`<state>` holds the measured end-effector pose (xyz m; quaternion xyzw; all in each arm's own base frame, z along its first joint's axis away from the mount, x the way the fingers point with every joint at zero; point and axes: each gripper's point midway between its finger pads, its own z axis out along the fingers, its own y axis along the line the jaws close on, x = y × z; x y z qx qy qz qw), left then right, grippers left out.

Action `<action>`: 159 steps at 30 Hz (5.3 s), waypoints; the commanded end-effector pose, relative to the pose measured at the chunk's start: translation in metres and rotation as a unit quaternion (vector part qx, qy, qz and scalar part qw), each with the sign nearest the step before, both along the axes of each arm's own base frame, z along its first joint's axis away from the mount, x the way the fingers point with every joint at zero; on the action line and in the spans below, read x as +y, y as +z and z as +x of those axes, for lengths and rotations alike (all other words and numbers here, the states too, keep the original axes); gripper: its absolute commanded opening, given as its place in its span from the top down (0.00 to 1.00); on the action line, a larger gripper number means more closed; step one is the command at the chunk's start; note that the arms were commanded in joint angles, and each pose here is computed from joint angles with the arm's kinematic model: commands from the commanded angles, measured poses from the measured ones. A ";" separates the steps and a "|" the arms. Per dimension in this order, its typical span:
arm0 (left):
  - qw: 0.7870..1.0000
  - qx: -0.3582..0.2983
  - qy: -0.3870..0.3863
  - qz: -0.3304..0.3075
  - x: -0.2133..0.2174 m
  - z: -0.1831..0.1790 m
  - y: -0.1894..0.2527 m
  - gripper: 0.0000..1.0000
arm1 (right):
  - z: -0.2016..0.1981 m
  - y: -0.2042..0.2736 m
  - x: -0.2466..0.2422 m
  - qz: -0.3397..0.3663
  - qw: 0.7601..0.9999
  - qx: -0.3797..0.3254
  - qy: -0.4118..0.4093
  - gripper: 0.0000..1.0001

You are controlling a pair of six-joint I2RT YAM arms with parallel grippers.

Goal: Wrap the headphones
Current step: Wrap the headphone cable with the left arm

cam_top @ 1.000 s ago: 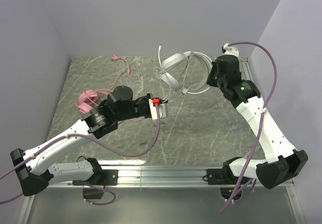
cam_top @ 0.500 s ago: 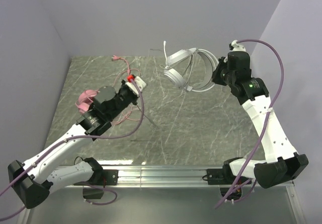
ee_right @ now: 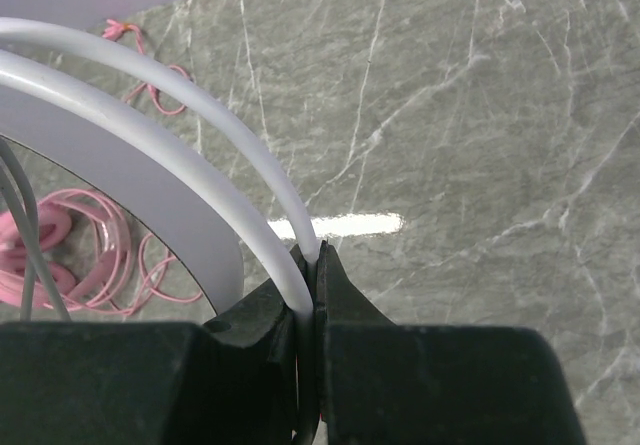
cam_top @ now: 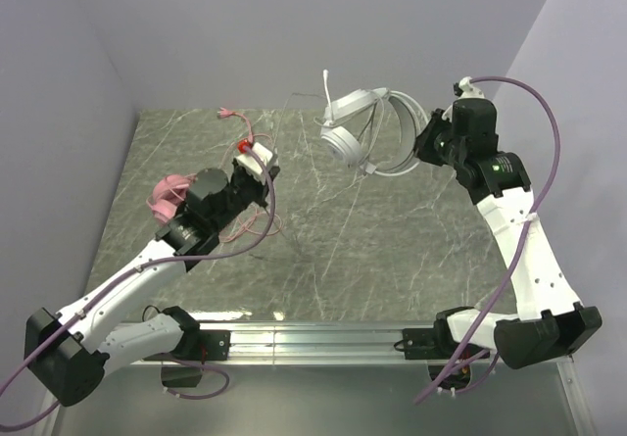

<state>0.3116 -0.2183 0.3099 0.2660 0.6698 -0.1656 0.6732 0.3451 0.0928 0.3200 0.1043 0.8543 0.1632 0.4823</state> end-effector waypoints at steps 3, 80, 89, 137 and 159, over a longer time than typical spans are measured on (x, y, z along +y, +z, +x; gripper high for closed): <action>0.997 0.024 -0.057 -0.049 -0.013 -0.027 -0.022 1.00 | 0.015 0.056 0.002 0.067 0.995 -0.066 -0.017 1.00; 0.880 0.072 -0.457 0.111 -0.107 -0.220 0.008 0.99 | 0.028 -0.063 -0.170 0.002 0.892 0.041 -0.451 1.00; 0.899 -0.010 -0.425 0.103 -0.116 -0.198 0.079 1.00 | 0.030 -0.086 -0.143 -0.039 0.910 0.053 -0.410 1.00; 0.909 -0.207 -0.193 0.305 -0.145 0.010 0.131 1.00 | -0.003 -0.121 -0.034 -0.191 0.966 0.036 -0.168 1.00; 0.914 -0.204 -0.187 0.296 -0.118 0.075 0.123 1.00 | -0.026 -0.120 0.032 -0.204 0.978 0.004 -0.049 1.00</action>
